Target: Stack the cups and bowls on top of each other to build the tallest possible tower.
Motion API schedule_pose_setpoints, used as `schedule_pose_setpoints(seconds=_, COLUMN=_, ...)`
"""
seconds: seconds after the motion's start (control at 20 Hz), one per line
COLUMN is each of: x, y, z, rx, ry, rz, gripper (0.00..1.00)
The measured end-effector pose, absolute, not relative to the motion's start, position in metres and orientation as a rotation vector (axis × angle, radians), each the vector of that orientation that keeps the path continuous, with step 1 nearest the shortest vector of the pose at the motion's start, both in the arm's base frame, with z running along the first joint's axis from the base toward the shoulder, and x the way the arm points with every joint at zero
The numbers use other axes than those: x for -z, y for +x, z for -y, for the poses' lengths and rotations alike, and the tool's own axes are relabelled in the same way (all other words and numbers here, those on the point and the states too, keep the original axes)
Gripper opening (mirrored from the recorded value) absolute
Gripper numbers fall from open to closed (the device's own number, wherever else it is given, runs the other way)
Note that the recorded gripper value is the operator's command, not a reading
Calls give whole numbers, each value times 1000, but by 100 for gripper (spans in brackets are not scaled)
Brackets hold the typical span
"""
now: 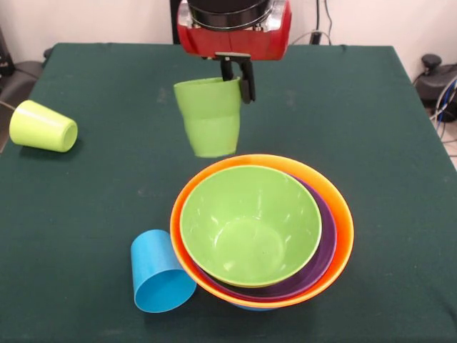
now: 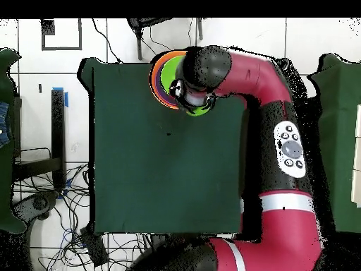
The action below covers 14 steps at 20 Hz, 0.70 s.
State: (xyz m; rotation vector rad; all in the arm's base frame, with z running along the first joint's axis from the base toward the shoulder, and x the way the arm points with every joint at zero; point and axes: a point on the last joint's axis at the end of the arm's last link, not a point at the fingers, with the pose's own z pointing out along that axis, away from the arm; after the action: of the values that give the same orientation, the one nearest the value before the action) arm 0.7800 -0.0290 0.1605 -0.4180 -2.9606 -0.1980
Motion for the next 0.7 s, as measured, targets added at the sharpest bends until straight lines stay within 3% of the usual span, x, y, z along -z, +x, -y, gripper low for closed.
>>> schedule_pose_setpoints(seconds=0.25, x=-177, y=840, z=37, rx=214, ry=-454, rz=3055, gripper=0)
schedule_pose_setpoints(seconds=0.7, x=-167, y=889, z=49, rx=266, ry=-524, rz=3166, gripper=0)
